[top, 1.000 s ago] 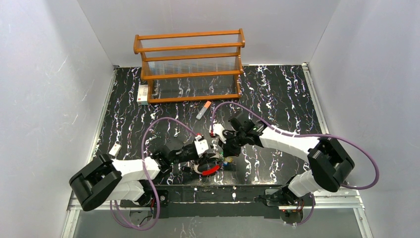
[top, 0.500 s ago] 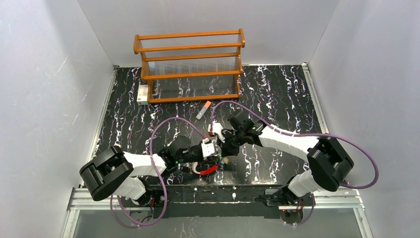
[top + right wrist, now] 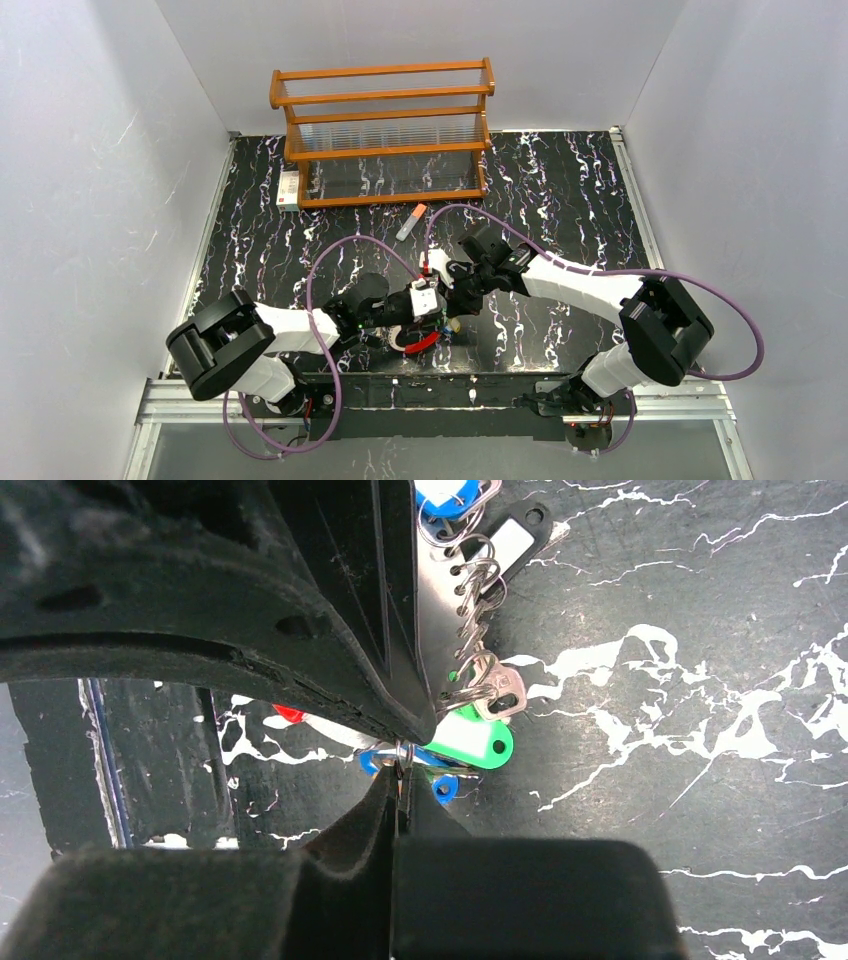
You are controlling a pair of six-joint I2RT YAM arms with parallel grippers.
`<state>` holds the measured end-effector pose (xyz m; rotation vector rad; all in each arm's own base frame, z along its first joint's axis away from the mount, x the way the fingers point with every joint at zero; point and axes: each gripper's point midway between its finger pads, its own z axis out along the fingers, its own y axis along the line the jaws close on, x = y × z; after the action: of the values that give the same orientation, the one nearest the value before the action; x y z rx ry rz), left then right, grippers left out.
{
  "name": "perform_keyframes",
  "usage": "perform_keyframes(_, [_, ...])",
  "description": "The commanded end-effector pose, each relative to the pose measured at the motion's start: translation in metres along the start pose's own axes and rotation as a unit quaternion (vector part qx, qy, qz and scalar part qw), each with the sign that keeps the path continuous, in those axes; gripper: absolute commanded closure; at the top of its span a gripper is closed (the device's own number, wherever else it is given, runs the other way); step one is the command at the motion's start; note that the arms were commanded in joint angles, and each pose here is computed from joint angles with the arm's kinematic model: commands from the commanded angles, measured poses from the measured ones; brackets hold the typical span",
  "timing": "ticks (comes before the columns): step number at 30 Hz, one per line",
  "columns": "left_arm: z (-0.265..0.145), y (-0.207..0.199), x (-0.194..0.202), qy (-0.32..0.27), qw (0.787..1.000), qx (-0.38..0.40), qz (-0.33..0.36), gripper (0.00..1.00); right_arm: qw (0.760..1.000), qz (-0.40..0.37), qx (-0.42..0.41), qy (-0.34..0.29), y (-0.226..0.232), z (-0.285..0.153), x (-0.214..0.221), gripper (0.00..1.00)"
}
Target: Put the keys on the keyring
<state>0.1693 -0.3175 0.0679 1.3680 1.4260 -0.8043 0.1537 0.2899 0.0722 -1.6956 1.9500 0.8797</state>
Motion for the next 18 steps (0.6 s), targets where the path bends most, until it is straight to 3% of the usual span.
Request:
perform_keyframes(1, [-0.002,0.004,-0.014,-0.019,1.0,-0.014,0.013,1.0,0.998,-0.033,0.01,-0.05,-0.004,-0.003,-0.032,0.88])
perform_keyframes(4, [-0.01,0.009,-0.019,-0.032,0.999,-0.04,0.001,1.0,0.995,-0.043,0.028,-0.08,-0.009,-0.009,-0.039,0.62])
perform_keyframes(7, [-0.021,0.016,-0.036,-0.079,0.994,-0.075,-0.009,1.0,0.99,-0.047,0.037,-0.131,-0.011,-0.02,-0.048,0.48])
perform_keyframes(11, [-0.036,0.023,-0.053,-0.136,0.984,-0.116,-0.029,1.0,0.977,-0.055,0.022,-0.205,-0.008,-0.039,-0.062,0.44])
perform_keyframes(18, [-0.054,0.021,-0.073,-0.223,0.964,-0.133,-0.057,1.0,0.95,-0.108,-0.007,-0.292,0.015,-0.058,-0.076,0.47])
